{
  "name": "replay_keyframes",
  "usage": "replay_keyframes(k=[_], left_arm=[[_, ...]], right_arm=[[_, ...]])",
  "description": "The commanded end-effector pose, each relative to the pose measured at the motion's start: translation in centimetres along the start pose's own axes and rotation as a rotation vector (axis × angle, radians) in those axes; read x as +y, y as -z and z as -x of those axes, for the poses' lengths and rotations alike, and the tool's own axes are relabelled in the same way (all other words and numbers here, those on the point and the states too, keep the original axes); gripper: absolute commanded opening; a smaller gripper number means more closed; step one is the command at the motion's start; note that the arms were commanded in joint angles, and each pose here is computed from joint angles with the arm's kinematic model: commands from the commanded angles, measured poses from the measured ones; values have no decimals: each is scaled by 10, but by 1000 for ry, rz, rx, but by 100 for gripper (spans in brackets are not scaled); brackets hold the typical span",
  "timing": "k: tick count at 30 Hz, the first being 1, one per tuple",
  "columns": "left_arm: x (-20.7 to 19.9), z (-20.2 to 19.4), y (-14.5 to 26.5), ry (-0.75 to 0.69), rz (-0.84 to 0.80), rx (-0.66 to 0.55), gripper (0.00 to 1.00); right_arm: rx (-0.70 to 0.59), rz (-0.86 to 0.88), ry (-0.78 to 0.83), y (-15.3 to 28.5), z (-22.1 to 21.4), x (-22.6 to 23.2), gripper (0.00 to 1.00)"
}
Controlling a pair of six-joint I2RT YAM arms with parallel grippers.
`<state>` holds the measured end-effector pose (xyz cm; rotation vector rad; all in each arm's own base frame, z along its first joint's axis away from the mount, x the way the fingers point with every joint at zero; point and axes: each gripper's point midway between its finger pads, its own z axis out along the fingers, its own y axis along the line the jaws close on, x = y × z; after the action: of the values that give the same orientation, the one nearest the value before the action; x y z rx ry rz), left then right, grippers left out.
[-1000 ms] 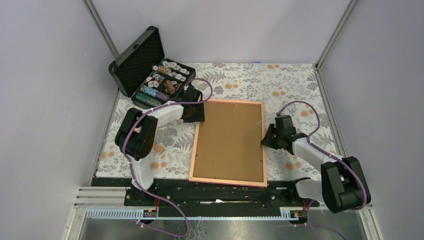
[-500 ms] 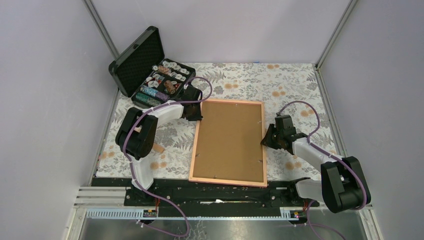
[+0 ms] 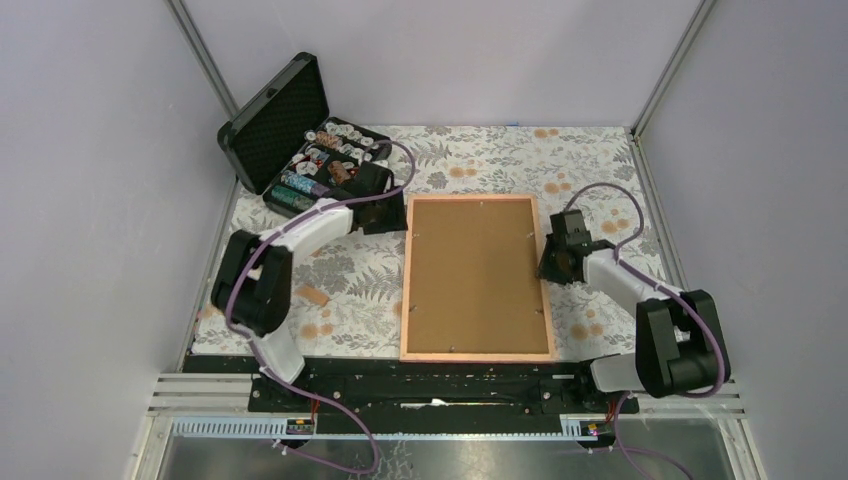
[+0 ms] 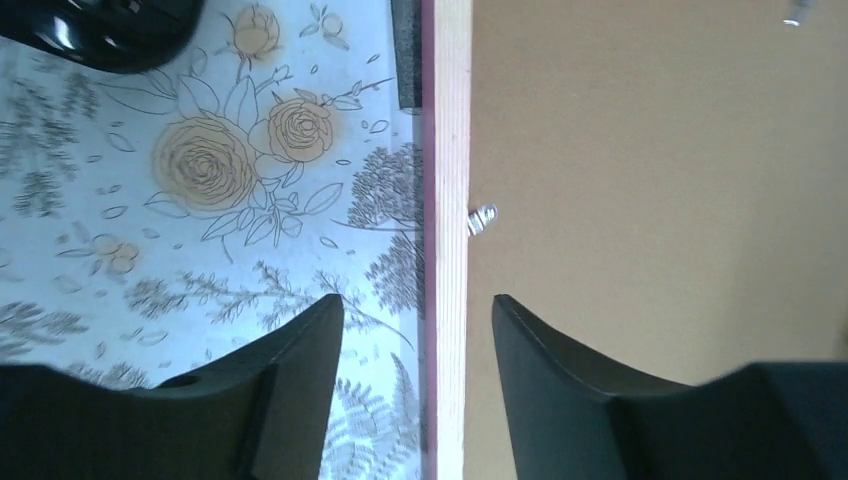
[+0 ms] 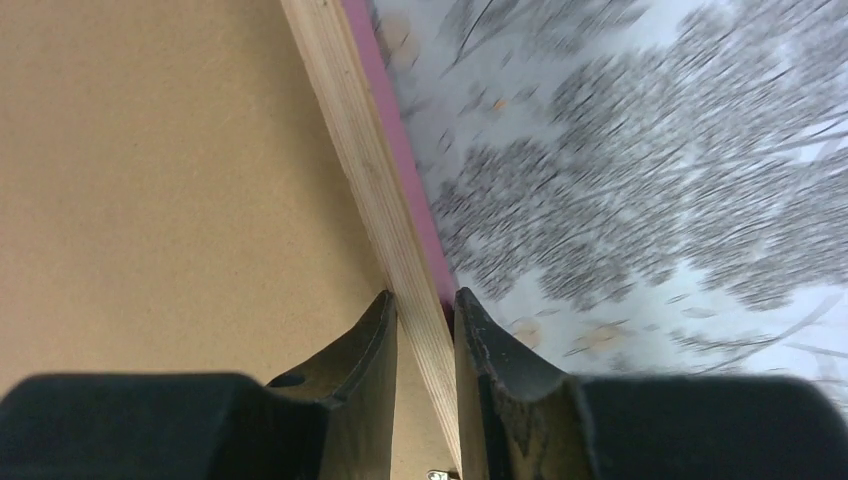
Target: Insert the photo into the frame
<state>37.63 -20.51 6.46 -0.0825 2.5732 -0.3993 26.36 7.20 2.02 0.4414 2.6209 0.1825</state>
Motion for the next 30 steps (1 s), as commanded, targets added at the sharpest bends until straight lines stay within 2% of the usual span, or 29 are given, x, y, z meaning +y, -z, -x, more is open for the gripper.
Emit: replay_keyframes(k=[1, 2, 5, 7, 9, 11, 14, 16, 17, 20, 30], left_arm=[[-32, 58, 79, -61, -119, -188, 64], [-36, 64, 91, -80, -132, -207, 65], [-42, 81, 131, -124, -152, -286, 71], [-40, 91, 154, -148, -144, -353, 75], [-32, 99, 172, -162, -105, -425, 78], [-21, 101, 176, -166, -67, -469, 81], [-14, 98, 174, -139, -93, -451, 82], [-12, 98, 174, -125, -113, -444, 85], [-16, 97, 175, -124, -143, -440, 87], [-19, 93, 175, -123, -173, -440, 93], [-9, 94, 168, -62, -192, -428, 98]], right_arm=[[-149, -186, -22, 12, 76, -28, 6], [-138, -210, -3, 12, 83, -29, 24], [-151, -205, 37, 29, 103, -19, 61], [-191, -187, 81, 42, 109, -3, 75], [-214, -171, 148, 56, 111, 24, 83], [-167, -93, 185, 60, 96, 59, 86], [-3, 156, 156, 52, 50, 134, 86], [79, 261, 166, 44, 19, 181, 86], [107, 254, 195, 36, 1, 199, 86], [104, 169, 254, 16, -15, 223, 83], [62, 74, 368, -12, -44, 268, 65]])
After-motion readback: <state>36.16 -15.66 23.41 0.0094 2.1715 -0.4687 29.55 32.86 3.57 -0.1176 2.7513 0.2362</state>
